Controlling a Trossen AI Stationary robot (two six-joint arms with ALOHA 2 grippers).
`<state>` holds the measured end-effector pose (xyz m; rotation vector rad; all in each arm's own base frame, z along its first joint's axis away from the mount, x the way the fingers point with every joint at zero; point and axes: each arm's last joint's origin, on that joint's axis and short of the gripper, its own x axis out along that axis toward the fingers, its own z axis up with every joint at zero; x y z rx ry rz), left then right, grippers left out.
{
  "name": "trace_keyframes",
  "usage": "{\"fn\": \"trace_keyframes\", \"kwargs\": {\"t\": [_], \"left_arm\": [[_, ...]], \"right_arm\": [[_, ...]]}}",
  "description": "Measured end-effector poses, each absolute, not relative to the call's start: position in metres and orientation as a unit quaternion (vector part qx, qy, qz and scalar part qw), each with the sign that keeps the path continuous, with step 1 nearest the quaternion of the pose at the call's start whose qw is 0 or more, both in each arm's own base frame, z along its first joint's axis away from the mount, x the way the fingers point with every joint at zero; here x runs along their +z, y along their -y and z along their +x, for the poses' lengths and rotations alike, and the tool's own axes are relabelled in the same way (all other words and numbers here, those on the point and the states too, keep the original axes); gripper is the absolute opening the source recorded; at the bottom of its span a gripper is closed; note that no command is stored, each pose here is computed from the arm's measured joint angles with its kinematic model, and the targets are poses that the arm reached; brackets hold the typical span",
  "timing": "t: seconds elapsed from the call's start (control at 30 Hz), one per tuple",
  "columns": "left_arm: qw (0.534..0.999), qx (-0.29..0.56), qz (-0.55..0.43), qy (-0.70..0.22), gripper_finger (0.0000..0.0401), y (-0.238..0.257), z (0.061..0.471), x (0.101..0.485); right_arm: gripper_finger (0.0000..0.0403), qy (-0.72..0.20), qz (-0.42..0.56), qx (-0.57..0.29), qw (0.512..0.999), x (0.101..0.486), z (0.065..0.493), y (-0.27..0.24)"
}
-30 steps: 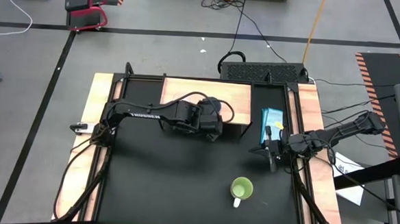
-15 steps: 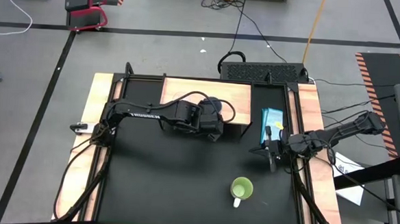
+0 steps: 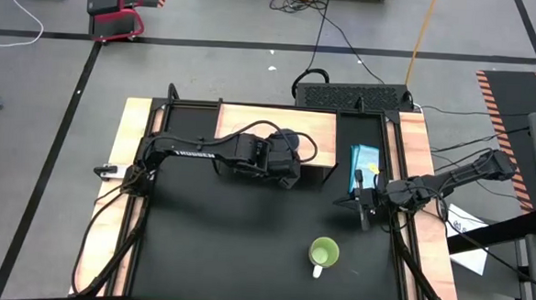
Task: Stack small to large cups/mugs on shelf
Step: Put the gray mug on the shelf
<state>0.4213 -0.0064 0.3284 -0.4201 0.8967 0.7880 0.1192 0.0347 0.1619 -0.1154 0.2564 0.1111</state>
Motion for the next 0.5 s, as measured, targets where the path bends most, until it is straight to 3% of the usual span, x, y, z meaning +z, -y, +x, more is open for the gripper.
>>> {"fn": "trace_keyframes", "kwargs": {"t": [0.5], "left_arm": [[0.806,0.384,-0.182,-0.413,0.0113,-0.0016,0.4211,0.3288]], "right_arm": [[0.0,-0.128,-0.051,0.055,0.989,0.1617,0.1192,-0.0347]]}}
